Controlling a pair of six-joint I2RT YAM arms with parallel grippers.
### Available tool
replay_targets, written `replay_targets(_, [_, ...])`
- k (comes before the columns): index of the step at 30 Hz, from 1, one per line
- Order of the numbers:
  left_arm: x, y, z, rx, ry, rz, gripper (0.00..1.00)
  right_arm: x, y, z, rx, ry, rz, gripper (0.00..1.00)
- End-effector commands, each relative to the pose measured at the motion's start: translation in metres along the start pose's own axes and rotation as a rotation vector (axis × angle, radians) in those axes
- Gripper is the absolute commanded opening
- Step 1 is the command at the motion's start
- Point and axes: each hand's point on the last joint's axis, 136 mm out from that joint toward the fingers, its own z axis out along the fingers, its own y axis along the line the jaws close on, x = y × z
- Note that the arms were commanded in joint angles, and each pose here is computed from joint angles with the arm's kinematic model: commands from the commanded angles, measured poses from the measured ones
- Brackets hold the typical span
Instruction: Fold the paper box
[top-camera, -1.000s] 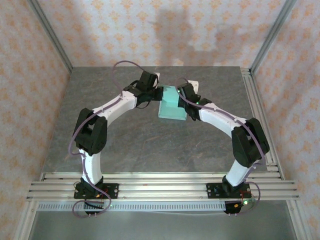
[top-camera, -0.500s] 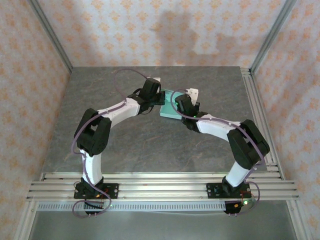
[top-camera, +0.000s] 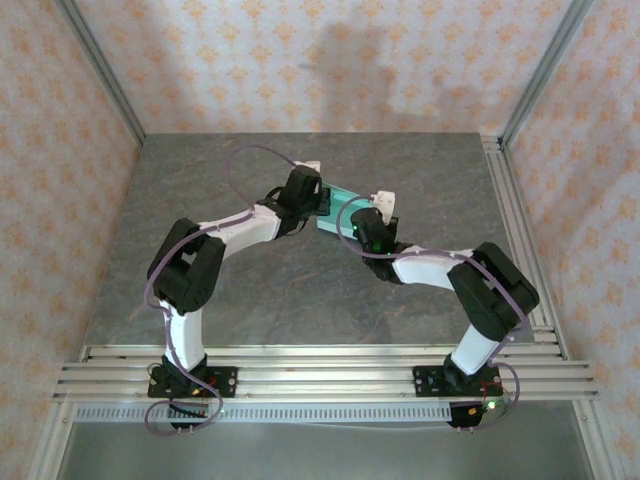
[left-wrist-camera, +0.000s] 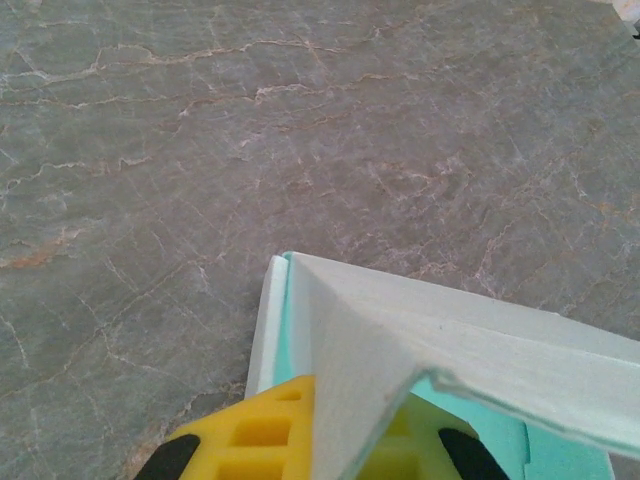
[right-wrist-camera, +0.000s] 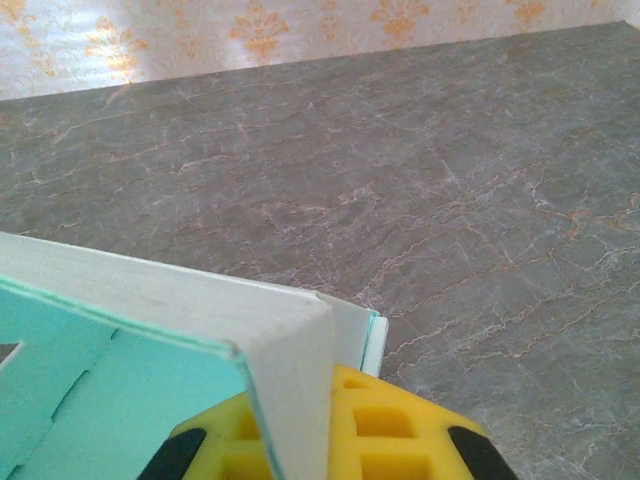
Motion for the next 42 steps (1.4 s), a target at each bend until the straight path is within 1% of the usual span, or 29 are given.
replay_targets(1, [0.007,-0.016,-0.012,0.041,-0.008,-0.003,0.00,-0.029,0.019,-0.014,-0.069,-0.134,0.071,0.00])
replay_targets(6, [0.017,-0.017,-0.013,0.046,-0.022,0.011,0.00,-0.023,0.023,-0.018,-0.080,-0.186,0.037,0.00])
replay_targets(11, [0.026,-0.013,-0.012,0.031,-0.029,0.021,0.00,-0.011,0.023,-0.015,-0.097,-0.200,0.051,0.00])
replay_targets(16, [0.032,-0.012,-0.008,0.036,-0.028,0.007,0.00,-0.008,0.021,-0.016,-0.100,-0.215,0.059,0.01])
replay_targets(17, [0.033,-0.011,-0.007,0.033,-0.028,0.005,0.00,-0.009,0.020,-0.017,-0.101,-0.218,0.060,0.04])
replay_targets(22, [0.033,-0.010,-0.007,0.025,-0.029,0.008,0.00,-0.018,0.021,-0.027,-0.140,-0.235,0.068,0.30])
replay_targets(25, [0.033,-0.009,-0.006,0.020,-0.027,0.009,0.00,-0.021,0.021,-0.035,-0.179,-0.241,0.073,0.49])
replay_targets(27, [0.034,-0.010,-0.005,0.018,-0.027,0.009,0.00,-0.021,0.020,-0.042,-0.206,-0.240,0.079,0.63])
replay_targets(30, [0.032,-0.009,-0.005,0.012,-0.027,0.009,0.00,-0.020,0.015,-0.052,-0.238,-0.227,0.085,0.79])
replay_targets(33, [0.030,-0.011,-0.005,0.013,-0.024,0.013,0.00,-0.021,0.007,-0.065,-0.253,-0.221,0.089,0.85])
replay_targets(37, [0.028,-0.014,-0.003,0.019,-0.025,0.018,0.00,-0.030,-0.009,-0.083,-0.250,-0.231,0.081,0.91])
replay_targets(42, [0.028,-0.017,-0.002,0.028,-0.022,0.023,0.00,-0.056,-0.019,-0.115,-0.290,-0.246,0.041,0.95])
